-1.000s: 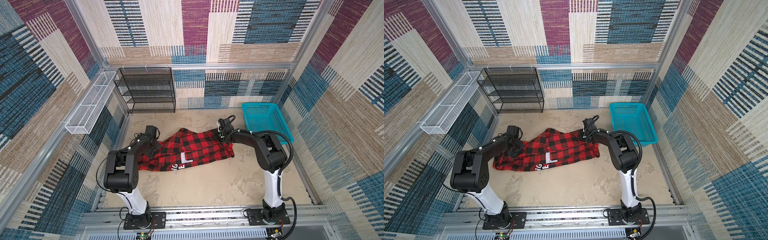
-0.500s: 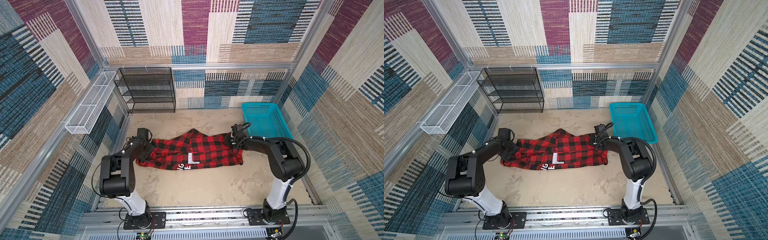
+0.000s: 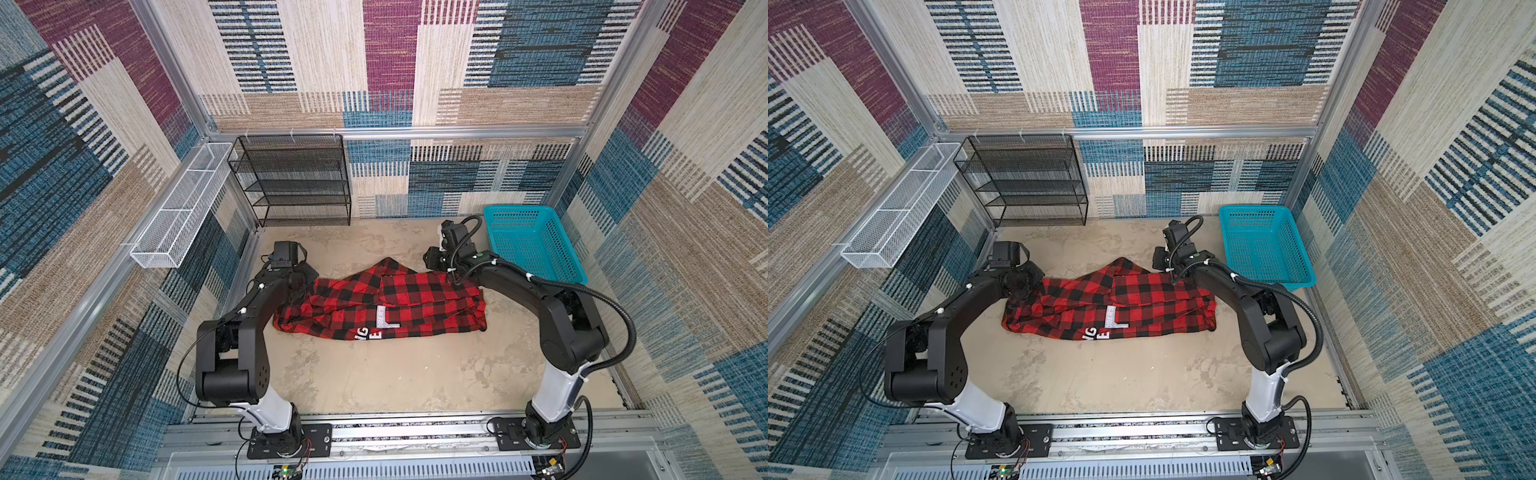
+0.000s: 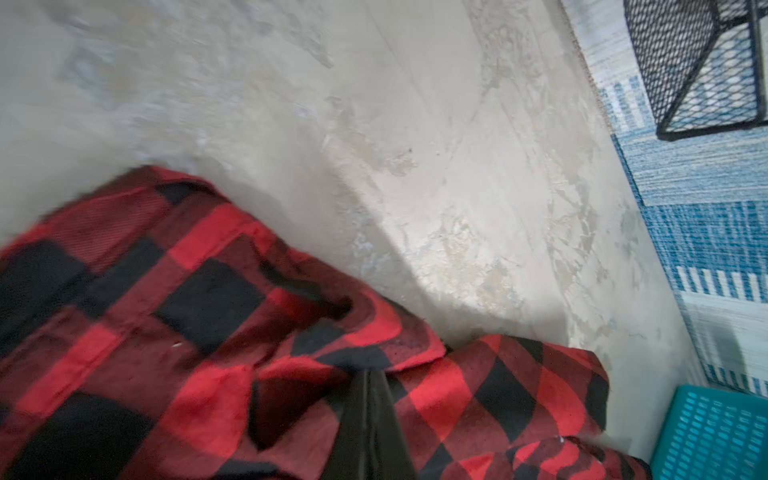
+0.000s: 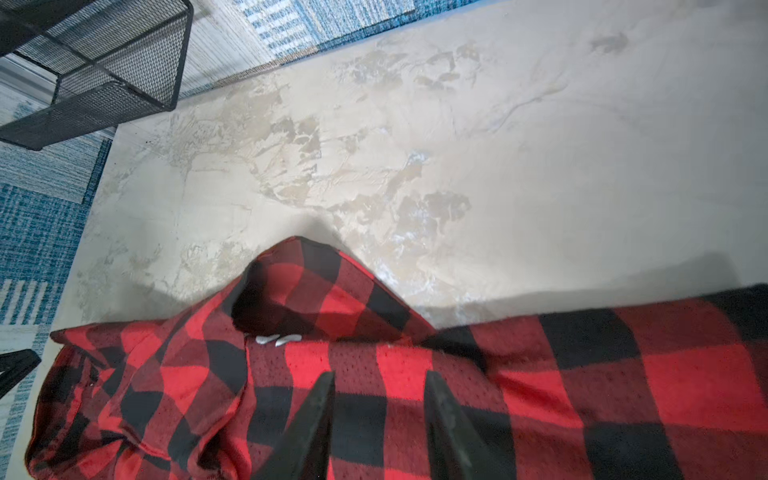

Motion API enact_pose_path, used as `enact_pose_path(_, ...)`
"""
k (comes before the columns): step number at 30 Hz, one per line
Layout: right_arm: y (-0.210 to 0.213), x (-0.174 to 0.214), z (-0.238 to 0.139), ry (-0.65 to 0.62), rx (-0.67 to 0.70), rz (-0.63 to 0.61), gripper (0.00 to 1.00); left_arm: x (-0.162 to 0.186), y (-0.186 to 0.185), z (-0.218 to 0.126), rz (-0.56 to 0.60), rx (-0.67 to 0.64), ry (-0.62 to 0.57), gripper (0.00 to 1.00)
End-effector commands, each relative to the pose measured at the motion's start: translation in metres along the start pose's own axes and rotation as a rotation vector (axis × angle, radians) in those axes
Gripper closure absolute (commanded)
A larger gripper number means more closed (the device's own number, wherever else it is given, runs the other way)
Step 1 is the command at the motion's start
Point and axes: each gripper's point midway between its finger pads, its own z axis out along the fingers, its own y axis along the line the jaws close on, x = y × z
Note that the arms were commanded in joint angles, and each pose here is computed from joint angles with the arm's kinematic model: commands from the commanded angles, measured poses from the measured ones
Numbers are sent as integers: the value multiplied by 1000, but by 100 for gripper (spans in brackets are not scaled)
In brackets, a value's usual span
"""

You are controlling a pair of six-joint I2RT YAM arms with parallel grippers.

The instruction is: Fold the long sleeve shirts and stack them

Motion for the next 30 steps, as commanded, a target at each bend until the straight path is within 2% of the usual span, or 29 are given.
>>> enact_pose_path(1, 26, -2, 26, 1, -74, -30, 62, 1, -16, 21, -21, 62, 31, 100)
enact_pose_path(7, 38, 6, 78, 31, -46, -182, 61, 13, 6, 55, -25, -18, 80, 100)
enact_pose_path(18, 32, 27, 120, 55, 73, -373, 52, 29, 24, 62, -1, -66, 105, 100)
enact_pose_path(22, 31, 36, 127, 72, 90, -397, 51, 28, 16, 51, 17, -48, 94, 100)
enact_pose_path(27, 22, 44, 135, 85, 146, -420, 51, 22, -5, 15, 64, -17, 57, 100)
enact_pose_path(30, 16, 50, 141, 98, 162, -424, 53, 38, -18, -9, 108, -12, 60, 100)
